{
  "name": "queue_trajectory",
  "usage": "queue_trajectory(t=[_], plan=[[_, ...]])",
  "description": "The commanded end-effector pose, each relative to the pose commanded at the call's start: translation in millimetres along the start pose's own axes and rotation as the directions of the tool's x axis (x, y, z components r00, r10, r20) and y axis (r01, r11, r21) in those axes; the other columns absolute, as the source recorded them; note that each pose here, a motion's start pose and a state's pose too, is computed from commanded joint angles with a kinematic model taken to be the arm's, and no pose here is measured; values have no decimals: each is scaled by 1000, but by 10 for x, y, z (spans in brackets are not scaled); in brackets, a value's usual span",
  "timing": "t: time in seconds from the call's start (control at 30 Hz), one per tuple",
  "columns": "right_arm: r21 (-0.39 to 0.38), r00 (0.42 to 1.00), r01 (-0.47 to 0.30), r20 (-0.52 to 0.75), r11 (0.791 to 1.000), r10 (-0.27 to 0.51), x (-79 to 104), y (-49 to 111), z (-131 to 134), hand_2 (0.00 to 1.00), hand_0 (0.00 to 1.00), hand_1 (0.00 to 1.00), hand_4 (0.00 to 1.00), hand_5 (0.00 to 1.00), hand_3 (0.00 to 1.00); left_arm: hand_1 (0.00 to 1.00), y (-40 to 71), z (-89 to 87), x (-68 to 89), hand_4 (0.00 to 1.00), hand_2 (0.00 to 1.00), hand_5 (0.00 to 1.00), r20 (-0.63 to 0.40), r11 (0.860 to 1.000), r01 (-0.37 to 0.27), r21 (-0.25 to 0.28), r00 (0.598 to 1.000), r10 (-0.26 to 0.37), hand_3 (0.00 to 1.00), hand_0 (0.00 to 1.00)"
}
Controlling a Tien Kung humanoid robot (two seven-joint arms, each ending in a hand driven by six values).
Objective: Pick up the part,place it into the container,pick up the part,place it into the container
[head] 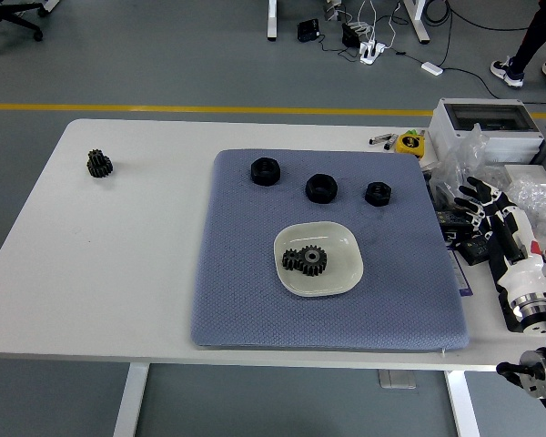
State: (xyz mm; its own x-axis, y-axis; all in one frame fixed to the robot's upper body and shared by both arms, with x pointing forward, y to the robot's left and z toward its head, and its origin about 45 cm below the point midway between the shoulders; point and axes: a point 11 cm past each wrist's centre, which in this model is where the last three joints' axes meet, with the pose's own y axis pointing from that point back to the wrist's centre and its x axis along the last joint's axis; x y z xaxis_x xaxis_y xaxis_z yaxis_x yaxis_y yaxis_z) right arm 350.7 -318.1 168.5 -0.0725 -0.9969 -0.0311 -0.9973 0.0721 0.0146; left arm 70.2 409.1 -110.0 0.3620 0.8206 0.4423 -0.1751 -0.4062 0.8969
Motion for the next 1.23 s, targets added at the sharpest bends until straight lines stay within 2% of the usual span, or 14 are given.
queue_trajectory(t=[0.03, 0.23, 0.6, 0.87, 1.0, 1.03, 1.07, 1.23], plan=[[-5, 1000, -6, 7, 1000, 6, 19, 14, 21, 798, 740, 755, 998, 897, 840, 644, 0, 0, 0, 592, 625, 493, 0, 1000, 0, -1, 1000, 0, 553, 652], [6, 999, -33, 42, 999, 32, 58, 45, 47, 802, 747, 761, 998, 915, 850, 645, 1, -6, -6, 592, 620, 493, -2, 1000, 0, -3, 1000, 0, 553, 653], [55, 999, 35, 16, 998, -36, -88, 14, -57, 809, 759, 767, 998, 947, 854, 646, 10, 30, -76, 591, 618, 491, 9, 1000, 11, -10, 1000, -11, 553, 649], [67, 999, 40, -2, 997, -40, -70, 22, -107, 803, 753, 762, 998, 960, 849, 642, 12, 42, -83, 589, 616, 489, 6, 1000, 7, -10, 1000, -7, 553, 646], [73, 1000, -18, 15, 997, 17, -17, 26, -118, 803, 753, 762, 998, 960, 849, 642, 12, 57, -84, 589, 616, 489, 8, 1000, 7, -14, 1000, -7, 553, 646], [73, 999, -33, 19, 997, 32, -3, 26, -112, 770, 716, 734, 998, 967, 801, 640, 12, 58, -83, 589, 616, 487, 7, 1000, 7, -15, 1000, -7, 553, 645], [73, 999, -44, 24, 996, 42, 6, 31, -104, 770, 716, 734, 998, 967, 801, 640, 12, 57, -81, 589, 616, 487, 4, 1000, 6, -15, 1000, -6, 553, 645], [73, 998, -61, 35, 995, 59, 24, 91, -65, 770, 716, 734, 998, 967, 801, 640, 9, 54, -62, 589, 616, 487, -5, 1000, 4, -16, 1000, -4, 553, 645]])
